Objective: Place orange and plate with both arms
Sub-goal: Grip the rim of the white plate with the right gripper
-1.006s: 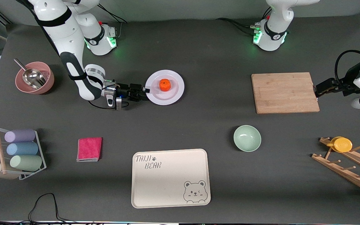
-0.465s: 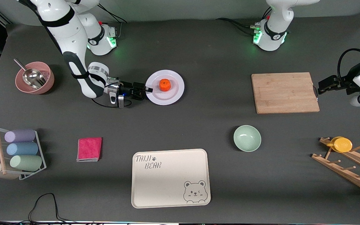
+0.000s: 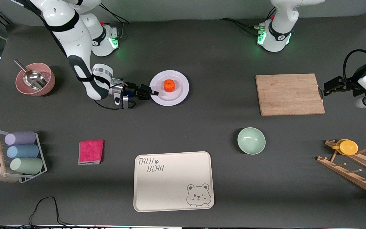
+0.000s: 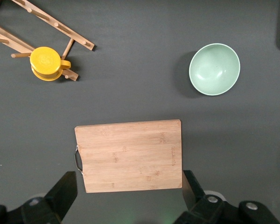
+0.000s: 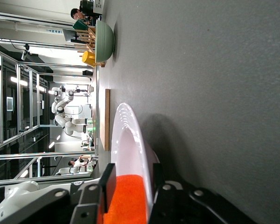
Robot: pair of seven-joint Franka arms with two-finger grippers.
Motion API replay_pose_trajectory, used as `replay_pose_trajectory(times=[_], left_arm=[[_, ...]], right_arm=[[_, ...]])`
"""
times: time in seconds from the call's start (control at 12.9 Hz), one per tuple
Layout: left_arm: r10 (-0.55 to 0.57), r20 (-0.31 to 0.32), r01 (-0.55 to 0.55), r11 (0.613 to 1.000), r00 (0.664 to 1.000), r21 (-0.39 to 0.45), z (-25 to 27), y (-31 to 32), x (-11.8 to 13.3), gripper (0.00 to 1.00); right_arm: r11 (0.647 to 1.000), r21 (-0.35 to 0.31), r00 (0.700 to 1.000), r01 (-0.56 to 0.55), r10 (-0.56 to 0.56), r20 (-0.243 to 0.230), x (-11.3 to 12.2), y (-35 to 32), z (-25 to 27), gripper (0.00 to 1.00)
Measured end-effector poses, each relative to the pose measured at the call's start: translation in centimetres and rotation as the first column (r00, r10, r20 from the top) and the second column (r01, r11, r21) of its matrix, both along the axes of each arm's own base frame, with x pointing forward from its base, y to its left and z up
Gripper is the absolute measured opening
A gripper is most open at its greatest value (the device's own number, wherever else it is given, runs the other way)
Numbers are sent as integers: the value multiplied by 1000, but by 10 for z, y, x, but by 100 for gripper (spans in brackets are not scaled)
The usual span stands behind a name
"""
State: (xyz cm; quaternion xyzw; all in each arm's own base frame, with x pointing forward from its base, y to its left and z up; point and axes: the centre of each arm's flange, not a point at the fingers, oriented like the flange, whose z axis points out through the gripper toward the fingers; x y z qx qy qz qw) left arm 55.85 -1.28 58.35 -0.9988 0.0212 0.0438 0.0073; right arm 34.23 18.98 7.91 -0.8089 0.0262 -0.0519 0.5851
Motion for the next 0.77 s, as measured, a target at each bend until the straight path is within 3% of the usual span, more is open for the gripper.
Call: replay_pose_trajectory(times=[0.15, 0.77], left_arm=[[-3, 0, 3, 1000, 1000, 0, 0, -2, 0, 100], [-17, 0, 17, 1000, 1000, 0, 0, -10, 0, 100]], right_arm=[[1000, -2, 1000, 0, 0, -3, -1, 0, -1, 6], [1000, 2, 1000, 0, 0, -4, -1, 0, -2, 4]])
